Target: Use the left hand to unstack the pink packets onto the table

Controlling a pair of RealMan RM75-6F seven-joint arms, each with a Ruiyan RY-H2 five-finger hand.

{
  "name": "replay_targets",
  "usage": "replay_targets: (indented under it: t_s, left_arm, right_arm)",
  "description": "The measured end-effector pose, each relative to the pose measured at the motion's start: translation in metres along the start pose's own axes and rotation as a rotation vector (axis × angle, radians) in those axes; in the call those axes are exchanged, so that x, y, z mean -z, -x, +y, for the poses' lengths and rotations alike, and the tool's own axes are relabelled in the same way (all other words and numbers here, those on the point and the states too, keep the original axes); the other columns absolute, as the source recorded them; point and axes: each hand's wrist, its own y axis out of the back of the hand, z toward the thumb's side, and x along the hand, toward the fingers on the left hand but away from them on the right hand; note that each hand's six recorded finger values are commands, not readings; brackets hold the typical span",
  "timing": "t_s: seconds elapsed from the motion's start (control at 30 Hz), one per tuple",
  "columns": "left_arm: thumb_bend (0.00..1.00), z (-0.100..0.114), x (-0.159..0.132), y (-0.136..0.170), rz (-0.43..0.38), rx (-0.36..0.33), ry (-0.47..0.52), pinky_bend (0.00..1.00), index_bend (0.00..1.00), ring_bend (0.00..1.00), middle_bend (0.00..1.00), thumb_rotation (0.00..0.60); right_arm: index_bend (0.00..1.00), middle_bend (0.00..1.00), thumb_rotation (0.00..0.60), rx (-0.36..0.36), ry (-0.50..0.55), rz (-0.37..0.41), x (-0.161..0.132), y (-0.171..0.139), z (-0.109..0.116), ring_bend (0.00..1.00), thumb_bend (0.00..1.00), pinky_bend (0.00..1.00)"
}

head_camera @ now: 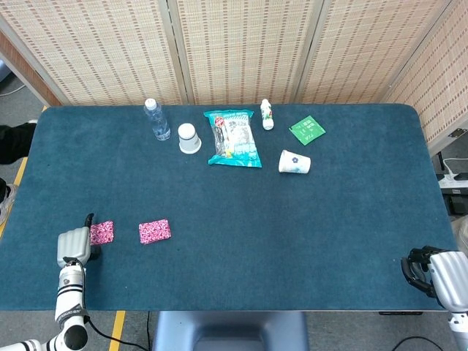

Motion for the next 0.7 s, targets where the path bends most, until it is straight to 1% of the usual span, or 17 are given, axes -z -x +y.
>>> replay_targets:
  t_s: [0.07,0.17,0.33,0.53,0.7]
  left_arm:
    - [0.35,0.003,-0.005,0.004,-0.016,-0.006,0.014,1.0,0.1,1.0,1.0,0.6]
    - [0.34,0.011,-0.019,0.012,-0.061,-0.025,0.042,1.0,0.13,1.0,1.0,0.6]
    - [0.35,0.024,-0.055,0.028,-0.153,-0.056,0.086,1.0,0.18,1.0,1.0,0.6]
    - [0.35,0.02,-0.096,0.034,-0.214,-0.037,0.096,1.0,0.19,1.0,1.0,0.6]
    - [0.35,0.01,-0.114,0.034,-0.21,0.004,0.087,1.0,0.17,1.0,1.0,0.6]
  right_arm:
    - [0.98,0.8,0.6,0.002,-0.001,0.0,0.0,0.0,0.0,0.73,0.48,0.85]
    - [0.98,0.8,0.6,-0.003,-0.004,0.001,0.0,0.0,-0.001,0.73,0.48,0.85]
    - [0.98,0.8,0.6,-0.006,-0.005,0.003,-0.001,0.0,-0.002,0.73,0.48,0.85]
    - [0.98,0.8,0.6,-0.002,0.002,0.004,0.0,0.0,0.0,0.73,0.48,0.85]
    - [0.98,0.8,0.6,-0.004,0.005,0.007,0.0,0.0,0.0,0.73,0.48,0.85]
